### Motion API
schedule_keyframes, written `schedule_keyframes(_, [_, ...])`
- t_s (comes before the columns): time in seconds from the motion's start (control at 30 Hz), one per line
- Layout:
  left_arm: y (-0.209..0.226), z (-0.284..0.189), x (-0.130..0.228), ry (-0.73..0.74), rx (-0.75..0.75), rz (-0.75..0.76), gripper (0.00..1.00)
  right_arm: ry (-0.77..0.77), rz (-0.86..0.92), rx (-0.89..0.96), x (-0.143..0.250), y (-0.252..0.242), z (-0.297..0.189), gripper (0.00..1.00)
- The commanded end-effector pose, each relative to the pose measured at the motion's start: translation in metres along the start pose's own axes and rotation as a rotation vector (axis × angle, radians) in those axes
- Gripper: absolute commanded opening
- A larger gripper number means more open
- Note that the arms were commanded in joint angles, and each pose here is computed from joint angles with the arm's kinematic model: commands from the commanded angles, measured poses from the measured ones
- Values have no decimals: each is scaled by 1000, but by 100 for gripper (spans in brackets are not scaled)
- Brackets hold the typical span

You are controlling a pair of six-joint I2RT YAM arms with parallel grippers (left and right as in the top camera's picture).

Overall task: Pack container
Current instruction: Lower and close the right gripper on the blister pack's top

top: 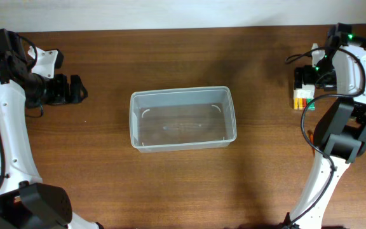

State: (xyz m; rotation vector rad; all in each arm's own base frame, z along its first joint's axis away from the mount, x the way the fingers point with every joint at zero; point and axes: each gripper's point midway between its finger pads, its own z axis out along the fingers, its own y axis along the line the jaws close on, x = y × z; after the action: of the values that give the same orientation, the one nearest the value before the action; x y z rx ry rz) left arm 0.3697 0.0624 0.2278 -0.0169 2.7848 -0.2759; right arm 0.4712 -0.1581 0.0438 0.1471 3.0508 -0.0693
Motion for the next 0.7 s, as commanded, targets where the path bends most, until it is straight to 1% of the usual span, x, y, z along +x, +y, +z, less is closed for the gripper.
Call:
schedule_keyframes(0.0, [-1, -4, -6, -24, 12, -8, 99, 16, -7, -13, 1, 0, 10, 99])
schedule_keyframes(0.67, [-2, -4, -5, -17, 14, -11, 99, 58, -9, -23, 8, 3, 24, 98])
